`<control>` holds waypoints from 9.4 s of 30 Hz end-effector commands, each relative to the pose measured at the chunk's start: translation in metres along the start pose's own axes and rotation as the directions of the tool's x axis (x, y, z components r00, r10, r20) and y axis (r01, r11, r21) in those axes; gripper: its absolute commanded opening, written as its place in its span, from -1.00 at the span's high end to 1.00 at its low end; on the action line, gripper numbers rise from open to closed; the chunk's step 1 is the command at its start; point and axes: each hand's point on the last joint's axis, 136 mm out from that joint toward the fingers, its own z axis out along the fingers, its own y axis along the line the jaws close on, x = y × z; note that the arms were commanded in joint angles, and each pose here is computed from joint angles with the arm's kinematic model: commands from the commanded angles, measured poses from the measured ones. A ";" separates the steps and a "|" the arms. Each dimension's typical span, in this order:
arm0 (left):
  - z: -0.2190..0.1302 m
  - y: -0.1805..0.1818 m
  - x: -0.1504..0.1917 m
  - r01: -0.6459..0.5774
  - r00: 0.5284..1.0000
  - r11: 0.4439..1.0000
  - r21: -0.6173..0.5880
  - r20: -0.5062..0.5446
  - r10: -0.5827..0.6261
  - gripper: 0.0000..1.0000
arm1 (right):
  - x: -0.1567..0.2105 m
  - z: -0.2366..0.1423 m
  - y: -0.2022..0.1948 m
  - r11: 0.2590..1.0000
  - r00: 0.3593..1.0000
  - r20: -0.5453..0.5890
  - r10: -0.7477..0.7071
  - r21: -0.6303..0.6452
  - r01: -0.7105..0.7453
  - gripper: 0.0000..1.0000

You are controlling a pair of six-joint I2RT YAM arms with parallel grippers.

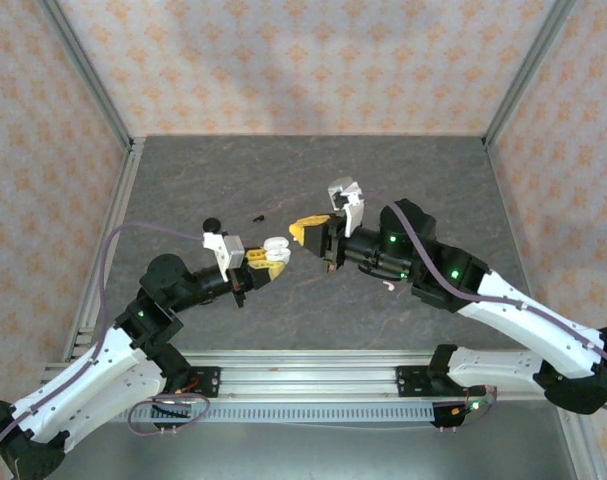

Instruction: Insert wireless bluetooth earbuds into charging case

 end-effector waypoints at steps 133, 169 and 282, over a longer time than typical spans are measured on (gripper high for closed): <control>-0.018 -0.011 -0.036 -0.019 0.994 1.000 -0.022 0.106 0.021 1.00 | 0.039 0.043 0.016 0.986 0.966 -0.203 -0.161 -0.067 0.151 1.00; -0.021 -0.008 -0.032 -0.034 0.994 0.999 -0.042 0.104 0.038 1.00 | 0.055 0.037 0.021 0.991 0.943 -0.307 -0.124 -0.094 0.100 1.00; 0.050 0.008 0.002 -0.161 0.987 0.986 0.050 -0.019 0.162 1.00 | 0.281 -0.127 -0.319 0.071 0.473 0.170 0.865 0.891 -0.449 0.65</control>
